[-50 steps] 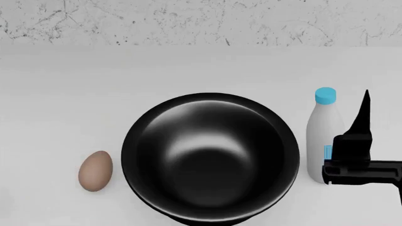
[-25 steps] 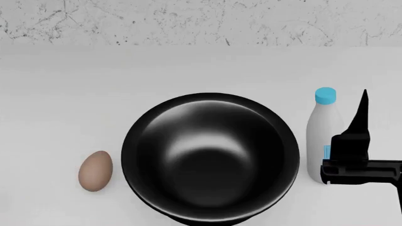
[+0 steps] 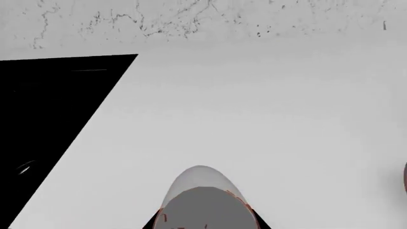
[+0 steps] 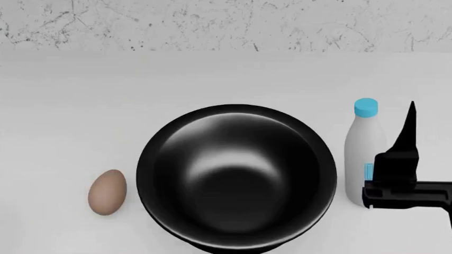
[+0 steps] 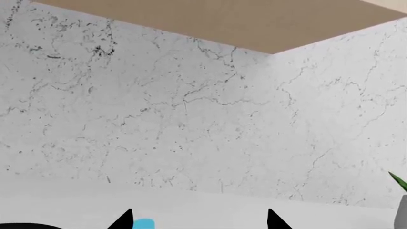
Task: Place the eggs and milk next to the bowl.
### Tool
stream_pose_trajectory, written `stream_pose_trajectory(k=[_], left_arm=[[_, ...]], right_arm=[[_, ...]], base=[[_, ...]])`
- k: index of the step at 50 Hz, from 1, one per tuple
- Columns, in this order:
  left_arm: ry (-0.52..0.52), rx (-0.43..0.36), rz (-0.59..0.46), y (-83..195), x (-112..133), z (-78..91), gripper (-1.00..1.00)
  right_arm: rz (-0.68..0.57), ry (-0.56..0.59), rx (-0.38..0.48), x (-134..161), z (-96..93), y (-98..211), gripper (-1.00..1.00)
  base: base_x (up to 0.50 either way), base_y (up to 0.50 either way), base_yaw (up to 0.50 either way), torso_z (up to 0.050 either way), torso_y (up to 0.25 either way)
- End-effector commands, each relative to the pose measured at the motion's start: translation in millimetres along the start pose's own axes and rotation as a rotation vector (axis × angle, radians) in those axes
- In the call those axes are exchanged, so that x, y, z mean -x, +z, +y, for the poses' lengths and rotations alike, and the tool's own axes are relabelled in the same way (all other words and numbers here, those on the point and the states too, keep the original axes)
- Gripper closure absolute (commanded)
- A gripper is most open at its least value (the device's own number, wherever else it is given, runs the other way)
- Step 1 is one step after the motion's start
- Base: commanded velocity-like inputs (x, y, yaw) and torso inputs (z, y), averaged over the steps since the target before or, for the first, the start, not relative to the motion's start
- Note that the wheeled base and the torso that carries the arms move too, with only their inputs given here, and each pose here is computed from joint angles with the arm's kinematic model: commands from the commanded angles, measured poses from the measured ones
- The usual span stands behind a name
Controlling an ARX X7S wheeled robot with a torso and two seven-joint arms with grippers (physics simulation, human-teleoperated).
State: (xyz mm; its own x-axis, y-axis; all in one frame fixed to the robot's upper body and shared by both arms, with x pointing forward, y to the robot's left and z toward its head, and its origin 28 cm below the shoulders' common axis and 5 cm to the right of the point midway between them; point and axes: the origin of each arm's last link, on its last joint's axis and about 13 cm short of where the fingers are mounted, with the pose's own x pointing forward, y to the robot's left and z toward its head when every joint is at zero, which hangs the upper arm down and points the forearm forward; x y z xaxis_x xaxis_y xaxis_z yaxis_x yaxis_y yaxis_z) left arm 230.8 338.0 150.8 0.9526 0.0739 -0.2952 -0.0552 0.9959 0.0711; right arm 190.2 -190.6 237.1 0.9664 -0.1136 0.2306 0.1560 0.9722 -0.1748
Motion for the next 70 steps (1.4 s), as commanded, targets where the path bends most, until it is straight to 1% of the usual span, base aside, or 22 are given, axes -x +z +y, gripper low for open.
stream_pose_trajectory(k=[1,5,8,10,15,19,20,25,35,38,48,54,63,70], left_arm=[[-0.102,-0.004,-0.043,5.0,10.0,-3.4,1.00],[-0.127,-0.024,-0.046,4.1,12.3,-5.6,1.00],[-0.173,-0.047,-0.060,4.2,15.6,-8.0,1.00],[-0.188,-0.053,-0.067,4.8,17.4,-8.1,1.00],[-0.243,-0.078,-0.076,7.5,26.4,-14.1,1.00],[-0.274,-0.084,-0.083,8.6,30.4,-15.9,1.00],[-0.300,-0.087,-0.086,8.0,32.5,-16.6,1.00],[-0.332,-0.103,-0.090,7.5,34.9,-17.5,1.00],[-0.408,-0.144,-0.085,7.7,33.5,-24.5,1.00],[-0.450,-0.172,-0.078,8.1,33.2,-30.0,1.00],[-0.520,-0.224,-0.056,9.7,31.6,-49.1,1.00],[-0.560,-0.238,-0.043,8.2,29.8,-55.7,1.00],[-0.590,-0.255,-0.038,10.0,25.6,-63.7,1.00],[-0.618,-0.266,-0.030,6.0,17.5,-69.5,1.00]], right_arm=[[-0.021,-0.003,-0.024,-0.5,-2.2,-0.2,-1.00],[-0.021,-0.003,-0.023,-0.3,-2.4,0.1,-1.00],[-0.021,-0.004,-0.025,0.0,-2.5,-0.5,-1.00],[-0.019,-0.002,-0.026,0.4,-2.5,-2.0,-1.00],[-0.016,-0.002,-0.028,0.9,-2.5,-3.4,-1.00],[-0.015,-0.002,-0.029,1.9,-2.6,-3.7,-1.00],[-0.015,-0.002,-0.029,2.2,-2.7,-3.6,-1.00],[-0.015,0.000,-0.030,1.5,-2.0,-4.2,-1.00],[-0.017,-0.002,-0.033,3.1,-3.4,-4.1,-1.00],[-0.017,-0.004,-0.036,4.2,-4.1,-4.9,-1.00],[-0.018,-0.010,-0.040,7.4,-6.2,-5.8,-1.00],[-0.018,-0.011,-0.040,7.9,-6.2,-5.9,-1.00],[-0.021,-0.015,-0.040,9.9,-7.4,-5.2,-1.00],[-0.022,-0.019,-0.039,11.9,-8.3,-5.0,-1.00]], base=[[0.00,0.00,0.00,0.000,0.000],[0.00,0.00,0.00,0.000,0.000],[0.00,0.00,0.00,0.000,0.000],[0.00,0.00,0.00,0.000,0.000],[0.00,0.00,0.00,0.000,0.000],[0.00,0.00,0.00,0.000,0.000],[0.00,0.00,0.00,0.000,0.000],[0.00,0.00,0.00,0.000,0.000],[0.00,0.00,0.00,0.000,0.000],[0.00,0.00,0.00,0.000,0.000],[0.00,0.00,0.00,0.000,0.000],[0.00,0.00,0.00,0.000,0.000],[0.00,0.00,0.00,0.000,0.000],[0.00,0.00,0.00,0.000,0.000]])
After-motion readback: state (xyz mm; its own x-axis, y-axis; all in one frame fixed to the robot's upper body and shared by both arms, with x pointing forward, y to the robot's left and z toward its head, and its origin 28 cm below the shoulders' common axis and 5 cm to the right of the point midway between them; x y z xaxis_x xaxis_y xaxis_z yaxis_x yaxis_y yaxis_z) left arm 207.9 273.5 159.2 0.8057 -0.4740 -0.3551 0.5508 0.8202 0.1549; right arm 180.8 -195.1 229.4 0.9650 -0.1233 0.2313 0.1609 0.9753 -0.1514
